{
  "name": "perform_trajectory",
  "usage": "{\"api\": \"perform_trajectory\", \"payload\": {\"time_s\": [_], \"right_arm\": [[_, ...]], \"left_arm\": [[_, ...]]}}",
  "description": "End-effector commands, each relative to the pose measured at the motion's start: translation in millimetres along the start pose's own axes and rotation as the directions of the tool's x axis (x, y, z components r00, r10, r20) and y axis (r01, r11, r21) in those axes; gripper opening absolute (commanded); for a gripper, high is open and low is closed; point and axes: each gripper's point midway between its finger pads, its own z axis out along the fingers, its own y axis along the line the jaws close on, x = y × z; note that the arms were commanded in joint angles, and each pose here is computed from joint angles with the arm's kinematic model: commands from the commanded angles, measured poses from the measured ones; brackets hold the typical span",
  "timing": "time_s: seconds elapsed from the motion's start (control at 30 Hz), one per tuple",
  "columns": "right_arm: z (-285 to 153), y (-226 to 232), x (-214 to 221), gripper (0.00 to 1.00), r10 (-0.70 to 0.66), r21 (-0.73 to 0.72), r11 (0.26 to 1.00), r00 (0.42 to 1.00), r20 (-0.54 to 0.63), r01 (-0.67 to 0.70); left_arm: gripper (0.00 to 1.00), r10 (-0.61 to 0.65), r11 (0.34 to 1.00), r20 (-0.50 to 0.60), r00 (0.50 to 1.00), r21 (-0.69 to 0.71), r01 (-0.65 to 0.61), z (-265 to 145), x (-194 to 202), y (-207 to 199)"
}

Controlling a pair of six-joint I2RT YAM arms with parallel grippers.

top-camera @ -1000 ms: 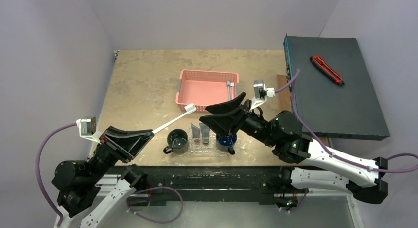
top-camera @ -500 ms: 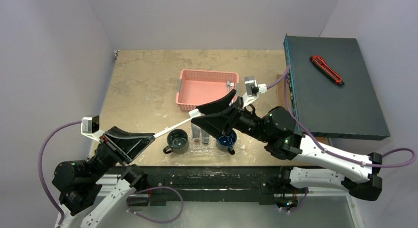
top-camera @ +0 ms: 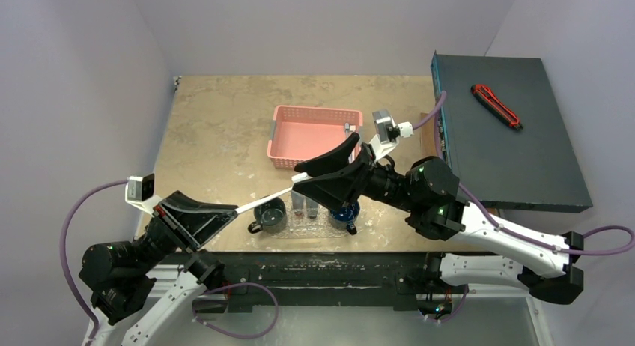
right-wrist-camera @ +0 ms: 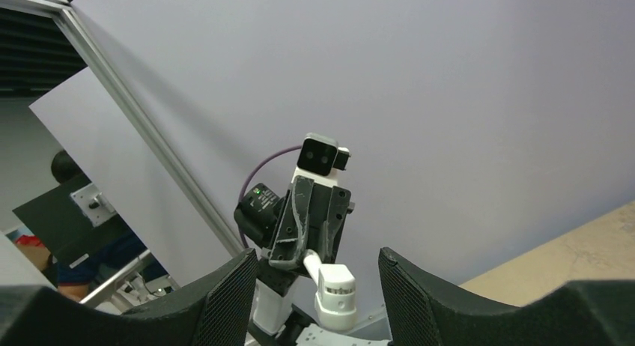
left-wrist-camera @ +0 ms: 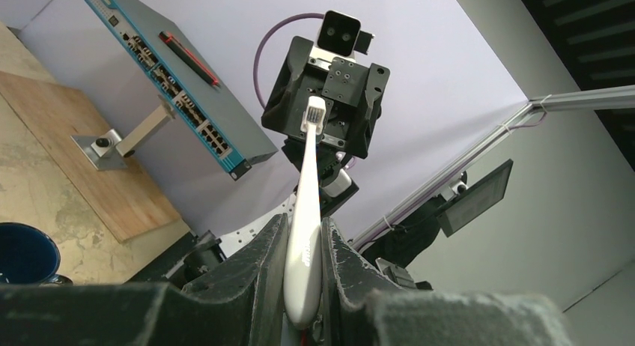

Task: Prepare toiletry sets of a toothbrush and toothpaste on the tray

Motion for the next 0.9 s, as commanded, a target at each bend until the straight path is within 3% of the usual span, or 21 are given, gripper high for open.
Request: {"api": "perform_trajectory", "payload": {"time_s": [0.0, 0.63, 0.87], "right_arm": [[4.4, 15.3, -11.2, 0.61, 0.01, -0.042, 0.999, 1.0, -0.006, -0.01], [5.8, 9.5, -4.4, 0.4, 0.013, -0.002, 1.0, 0.998, -0.057, -0.013], [5.0, 12.0, -6.6, 0.25, 0.009, -0.01, 1.0, 0.998, -0.054, -0.009]], "left_arm": [[0.0, 0.023, 0.999, -0.004, 1.0, 0.046, -0.023, 2.9, -2.6, -12.6], [0.0, 0.103, 0.994, -0.013, 0.995, 0.035, -0.102, 0.0, -4.8, -18.7], [0.0, 0.113, 0.994, -0.023, 0.993, 0.016, -0.112, 0.5, -3.4, -14.0]]}}
